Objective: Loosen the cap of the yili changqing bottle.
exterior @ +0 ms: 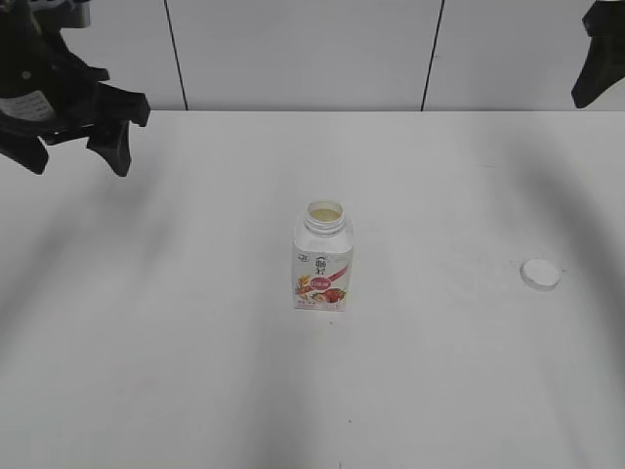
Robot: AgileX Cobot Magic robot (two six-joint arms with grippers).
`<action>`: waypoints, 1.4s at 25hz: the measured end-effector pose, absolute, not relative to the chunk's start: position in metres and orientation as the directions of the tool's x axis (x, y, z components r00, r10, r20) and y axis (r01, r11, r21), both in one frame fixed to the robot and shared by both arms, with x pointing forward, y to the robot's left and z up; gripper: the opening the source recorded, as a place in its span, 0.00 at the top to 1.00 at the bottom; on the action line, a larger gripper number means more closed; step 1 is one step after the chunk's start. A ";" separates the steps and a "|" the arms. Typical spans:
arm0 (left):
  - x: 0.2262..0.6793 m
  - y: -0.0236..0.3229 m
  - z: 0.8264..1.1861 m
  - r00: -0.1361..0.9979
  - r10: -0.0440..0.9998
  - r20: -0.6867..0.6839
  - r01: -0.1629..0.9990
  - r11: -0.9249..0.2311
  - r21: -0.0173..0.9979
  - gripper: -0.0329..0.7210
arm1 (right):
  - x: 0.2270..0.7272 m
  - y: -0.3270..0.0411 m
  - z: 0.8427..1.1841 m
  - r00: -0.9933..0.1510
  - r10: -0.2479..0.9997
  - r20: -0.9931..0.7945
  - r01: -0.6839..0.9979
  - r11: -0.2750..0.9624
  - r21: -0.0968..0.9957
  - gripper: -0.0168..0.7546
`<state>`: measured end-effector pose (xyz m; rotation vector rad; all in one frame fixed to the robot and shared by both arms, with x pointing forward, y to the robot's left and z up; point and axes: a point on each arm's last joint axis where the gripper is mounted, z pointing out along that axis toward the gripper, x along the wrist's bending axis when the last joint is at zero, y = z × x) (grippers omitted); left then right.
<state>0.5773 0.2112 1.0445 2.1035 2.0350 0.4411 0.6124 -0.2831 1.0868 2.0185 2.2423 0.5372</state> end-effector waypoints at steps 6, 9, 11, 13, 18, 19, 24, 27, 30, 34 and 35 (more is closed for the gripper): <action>0.549 0.221 1.065 0.033 0.993 0.117 0.955 -0.065 0.288 0.25 | 0.565 -0.284 1.103 -0.127 0.979 0.158 0.946 0.071 0.318 0.29; 0.530 0.226 1.071 0.039 0.994 0.100 0.957 -0.066 0.283 0.25 | 0.535 -0.284 1.104 -0.123 0.980 0.159 0.949 0.069 0.309 0.29; 0.515 0.230 1.075 0.040 0.995 0.092 0.954 -0.065 0.291 0.25 | 0.514 -0.284 1.108 -0.123 0.980 0.157 0.945 0.067 0.320 0.29; 0.497 0.235 1.080 0.039 0.996 0.086 0.949 -0.063 0.307 0.25 | 0.494 -0.284 1.110 -0.125 0.981 0.148 0.941 0.070 0.332 0.29; 0.447 0.251 1.086 0.036 0.997 0.071 0.934 -0.059 0.353 0.25 | 0.444 -0.285 1.116 -0.133 0.984 0.120 0.921 0.078 0.383 0.29; 0.436 0.254 1.088 0.035 0.997 0.064 0.927 -0.056 0.372 0.25 | 0.435 -0.285 1.116 -0.134 0.984 0.118 0.917 0.078 0.390 0.29; 0.382 0.271 1.092 0.031 0.999 0.030 0.885 -0.041 0.465 0.27 | 0.389 -0.285 1.118 -0.142 0.984 0.105 0.882 0.078 0.464 0.29; 0.347 0.280 1.093 0.031 0.999 -0.018 0.839 -0.016 0.543 0.27 | 0.356 -0.285 1.120 -0.150 0.984 0.092 0.842 0.079 0.534 0.29; 0.320 0.288 1.090 0.036 0.998 -0.052 0.795 0.003 0.607 0.28 | 0.330 -0.285 1.113 -0.155 0.984 0.081 0.812 0.080 0.578 0.29; 0.283 0.299 1.086 0.056 0.995 -0.085 0.700 0.022 0.714 0.28 | 0.299 -0.285 1.103 -0.166 0.984 0.060 0.762 0.089 0.642 0.29; 0.275 0.301 1.084 0.068 0.994 -0.083 0.676 0.016 0.737 0.28 | 0.291 -0.285 1.100 -0.168 0.985 0.048 0.748 0.095 0.657 0.29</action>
